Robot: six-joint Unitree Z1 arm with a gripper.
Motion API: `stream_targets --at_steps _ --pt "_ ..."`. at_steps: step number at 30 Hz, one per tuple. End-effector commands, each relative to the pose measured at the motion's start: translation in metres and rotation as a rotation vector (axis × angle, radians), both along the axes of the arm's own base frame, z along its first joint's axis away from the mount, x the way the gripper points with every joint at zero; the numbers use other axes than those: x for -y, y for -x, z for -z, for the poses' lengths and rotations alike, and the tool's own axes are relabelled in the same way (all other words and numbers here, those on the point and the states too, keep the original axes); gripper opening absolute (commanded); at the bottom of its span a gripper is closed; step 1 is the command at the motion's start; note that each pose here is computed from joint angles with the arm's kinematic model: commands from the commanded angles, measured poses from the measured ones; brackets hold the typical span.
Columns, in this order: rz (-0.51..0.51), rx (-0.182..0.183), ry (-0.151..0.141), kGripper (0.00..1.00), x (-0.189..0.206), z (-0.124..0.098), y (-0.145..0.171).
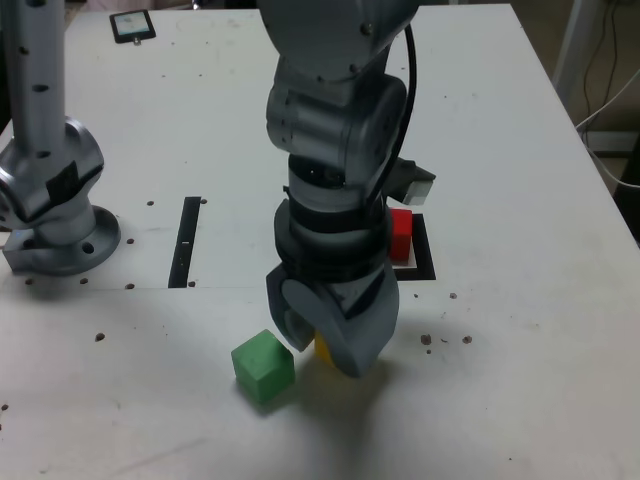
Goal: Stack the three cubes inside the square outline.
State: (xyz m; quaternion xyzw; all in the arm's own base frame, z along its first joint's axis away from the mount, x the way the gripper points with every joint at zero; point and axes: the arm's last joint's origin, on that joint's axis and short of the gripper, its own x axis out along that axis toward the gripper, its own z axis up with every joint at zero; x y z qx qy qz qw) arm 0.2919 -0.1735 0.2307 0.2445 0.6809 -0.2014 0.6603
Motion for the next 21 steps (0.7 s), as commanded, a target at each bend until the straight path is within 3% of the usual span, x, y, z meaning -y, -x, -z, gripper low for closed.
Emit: stream_targets --at_steps 1,6,11,21 --pt "-0.002 0.020 -0.006 0.24 -0.003 -0.012 0.000" --pt "-0.033 0.058 -0.033 0.24 -0.019 -0.053 -0.004" --pt "-0.092 0.066 -0.026 0.24 -0.050 -0.083 -0.013" --pt "-0.303 0.041 -0.032 0.24 -0.120 -0.077 -0.041"
